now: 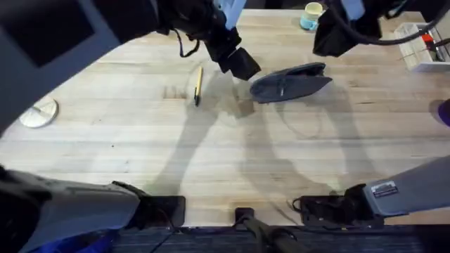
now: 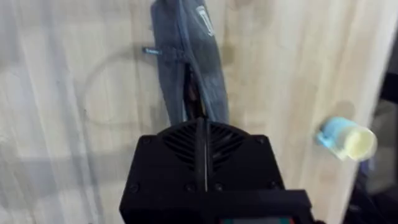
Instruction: Unzip the bag, pick up the pens from the table one at a time and place them inside, then zip the bag closed.
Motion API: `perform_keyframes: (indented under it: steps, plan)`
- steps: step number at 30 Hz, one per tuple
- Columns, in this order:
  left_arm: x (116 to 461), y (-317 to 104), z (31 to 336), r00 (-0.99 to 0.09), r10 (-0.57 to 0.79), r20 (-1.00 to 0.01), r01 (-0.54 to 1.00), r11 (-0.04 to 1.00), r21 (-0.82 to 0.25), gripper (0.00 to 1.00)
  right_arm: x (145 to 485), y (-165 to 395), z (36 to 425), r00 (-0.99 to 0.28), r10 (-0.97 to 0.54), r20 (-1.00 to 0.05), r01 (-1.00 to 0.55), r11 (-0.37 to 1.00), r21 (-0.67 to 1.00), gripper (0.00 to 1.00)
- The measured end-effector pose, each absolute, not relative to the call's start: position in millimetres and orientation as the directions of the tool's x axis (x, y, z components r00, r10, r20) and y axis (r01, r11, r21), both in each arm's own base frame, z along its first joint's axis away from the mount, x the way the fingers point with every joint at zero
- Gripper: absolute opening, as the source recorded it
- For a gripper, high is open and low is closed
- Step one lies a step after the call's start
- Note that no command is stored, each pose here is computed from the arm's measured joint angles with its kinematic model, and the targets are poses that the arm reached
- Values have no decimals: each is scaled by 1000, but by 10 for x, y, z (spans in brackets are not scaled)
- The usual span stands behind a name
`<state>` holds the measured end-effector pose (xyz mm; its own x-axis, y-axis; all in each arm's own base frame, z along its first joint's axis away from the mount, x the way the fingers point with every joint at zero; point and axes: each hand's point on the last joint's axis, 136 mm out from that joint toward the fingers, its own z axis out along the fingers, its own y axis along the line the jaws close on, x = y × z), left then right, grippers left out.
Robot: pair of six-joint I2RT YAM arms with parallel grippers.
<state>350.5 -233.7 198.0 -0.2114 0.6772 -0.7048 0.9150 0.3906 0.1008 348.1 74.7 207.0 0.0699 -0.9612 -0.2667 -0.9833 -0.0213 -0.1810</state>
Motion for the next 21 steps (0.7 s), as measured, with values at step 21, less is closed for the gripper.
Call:
perform_keyframes:
  steps: [21]
  plan:
    - [3341,-2303,2013,-167,705,-689,938,329,110,993,3542,743,1411,4,-952,-305,-999,-19,45,32]
